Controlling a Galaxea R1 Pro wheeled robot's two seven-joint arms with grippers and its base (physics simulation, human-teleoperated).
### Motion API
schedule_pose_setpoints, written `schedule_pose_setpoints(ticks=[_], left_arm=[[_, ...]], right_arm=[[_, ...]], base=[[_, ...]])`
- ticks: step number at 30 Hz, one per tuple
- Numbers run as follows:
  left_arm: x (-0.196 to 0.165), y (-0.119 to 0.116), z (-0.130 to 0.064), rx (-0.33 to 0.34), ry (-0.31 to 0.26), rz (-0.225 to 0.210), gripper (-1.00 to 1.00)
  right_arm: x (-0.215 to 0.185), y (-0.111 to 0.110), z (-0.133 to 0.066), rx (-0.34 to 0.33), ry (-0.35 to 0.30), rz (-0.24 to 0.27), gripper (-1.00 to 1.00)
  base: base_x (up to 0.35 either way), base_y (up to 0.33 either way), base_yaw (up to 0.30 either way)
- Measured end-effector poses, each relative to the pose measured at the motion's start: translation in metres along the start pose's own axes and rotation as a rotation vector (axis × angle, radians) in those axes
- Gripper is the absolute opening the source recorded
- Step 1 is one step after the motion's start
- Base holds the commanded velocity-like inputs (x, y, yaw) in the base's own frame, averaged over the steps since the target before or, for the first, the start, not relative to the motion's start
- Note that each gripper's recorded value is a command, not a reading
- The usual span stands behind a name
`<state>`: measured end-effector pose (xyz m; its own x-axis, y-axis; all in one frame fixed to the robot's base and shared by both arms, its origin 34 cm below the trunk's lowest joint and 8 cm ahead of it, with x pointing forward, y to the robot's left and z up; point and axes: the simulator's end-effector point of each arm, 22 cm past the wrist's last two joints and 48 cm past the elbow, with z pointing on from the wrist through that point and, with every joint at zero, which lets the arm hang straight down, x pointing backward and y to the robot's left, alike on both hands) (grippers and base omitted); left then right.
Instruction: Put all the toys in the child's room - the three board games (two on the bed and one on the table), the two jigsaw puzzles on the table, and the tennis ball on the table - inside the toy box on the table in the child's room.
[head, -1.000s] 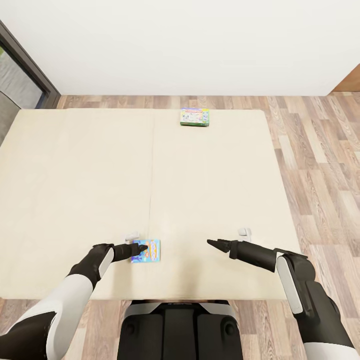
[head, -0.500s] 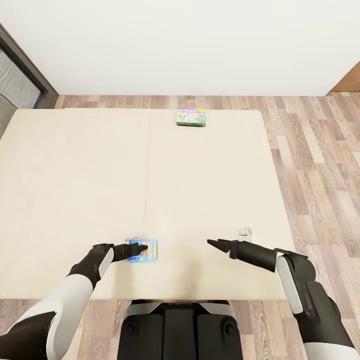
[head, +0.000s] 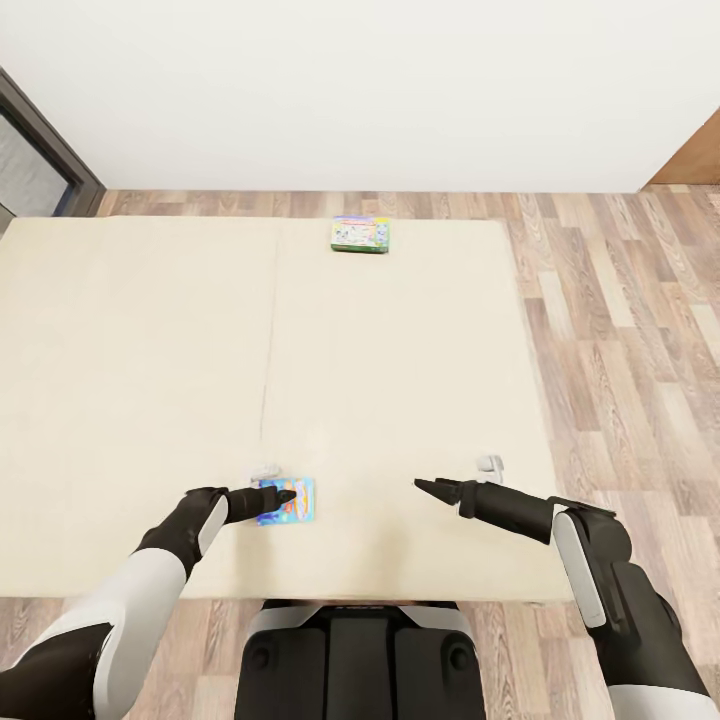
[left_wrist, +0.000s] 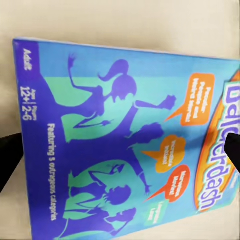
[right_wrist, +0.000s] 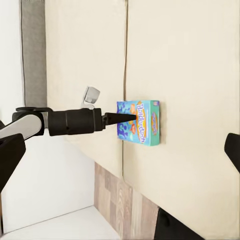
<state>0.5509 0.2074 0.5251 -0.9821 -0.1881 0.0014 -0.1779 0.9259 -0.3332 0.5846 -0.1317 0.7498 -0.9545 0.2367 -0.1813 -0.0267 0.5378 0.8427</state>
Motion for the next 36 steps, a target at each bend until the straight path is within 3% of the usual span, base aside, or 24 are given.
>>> schedule_pose_setpoints(ticks=[36], left_arm=[[0.0021,-0.0090,0.0025,0.014,0.004,-0.004,1.00]], right_arm=[[0.0000,0.0002,0.0000,-0.001,0.000,0.000,1.00]], base=[[0.000,-0.298,0.000]])
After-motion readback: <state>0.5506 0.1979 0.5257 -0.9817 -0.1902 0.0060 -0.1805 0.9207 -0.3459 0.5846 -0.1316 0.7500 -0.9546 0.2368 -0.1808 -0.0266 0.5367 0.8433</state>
